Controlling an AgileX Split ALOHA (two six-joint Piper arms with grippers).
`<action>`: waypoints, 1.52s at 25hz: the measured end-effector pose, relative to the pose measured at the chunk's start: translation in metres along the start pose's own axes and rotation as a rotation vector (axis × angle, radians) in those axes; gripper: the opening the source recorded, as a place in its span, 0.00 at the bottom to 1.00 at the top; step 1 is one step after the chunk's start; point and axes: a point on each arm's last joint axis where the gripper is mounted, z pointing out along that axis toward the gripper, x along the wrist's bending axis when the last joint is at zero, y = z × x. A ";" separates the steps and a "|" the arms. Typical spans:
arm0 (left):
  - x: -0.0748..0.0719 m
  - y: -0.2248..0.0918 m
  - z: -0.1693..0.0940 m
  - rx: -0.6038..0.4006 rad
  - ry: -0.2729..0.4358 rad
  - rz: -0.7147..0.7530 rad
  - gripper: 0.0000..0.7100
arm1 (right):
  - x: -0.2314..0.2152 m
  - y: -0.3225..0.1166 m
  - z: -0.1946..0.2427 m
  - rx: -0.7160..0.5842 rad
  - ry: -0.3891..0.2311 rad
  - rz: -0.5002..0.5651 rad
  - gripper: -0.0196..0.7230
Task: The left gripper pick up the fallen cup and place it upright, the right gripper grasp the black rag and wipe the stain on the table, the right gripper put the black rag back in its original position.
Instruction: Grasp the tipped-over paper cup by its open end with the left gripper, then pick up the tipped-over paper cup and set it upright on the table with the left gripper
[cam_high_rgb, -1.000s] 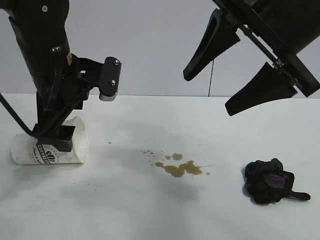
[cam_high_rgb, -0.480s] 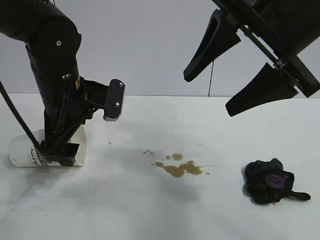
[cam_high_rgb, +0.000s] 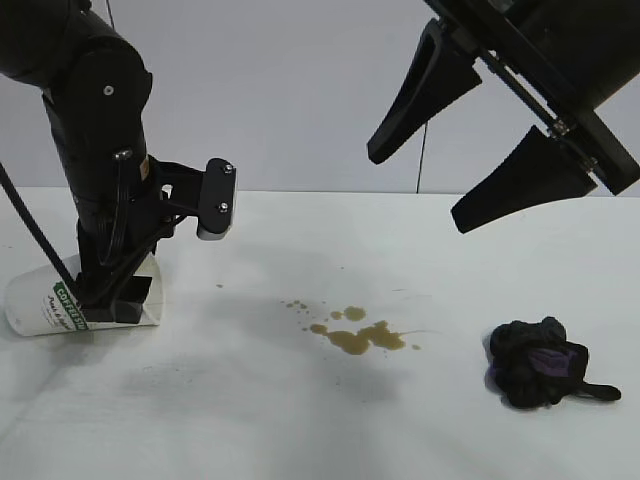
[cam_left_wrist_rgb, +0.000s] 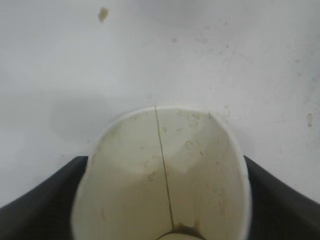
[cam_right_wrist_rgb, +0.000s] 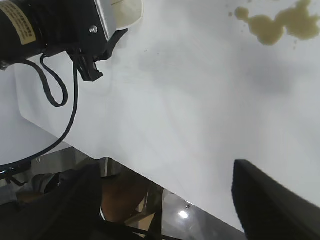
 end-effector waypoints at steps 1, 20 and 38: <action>0.006 0.002 -0.013 -0.060 0.024 -0.060 0.73 | 0.000 0.000 0.000 0.000 0.000 0.000 0.70; 0.032 -0.068 -0.098 -0.896 -0.173 -0.476 0.72 | -0.001 0.000 0.000 0.001 -0.012 -0.009 0.70; 0.002 -0.114 0.010 -0.775 -0.111 -0.425 0.72 | -0.002 0.001 0.000 -0.007 -0.026 -0.019 0.69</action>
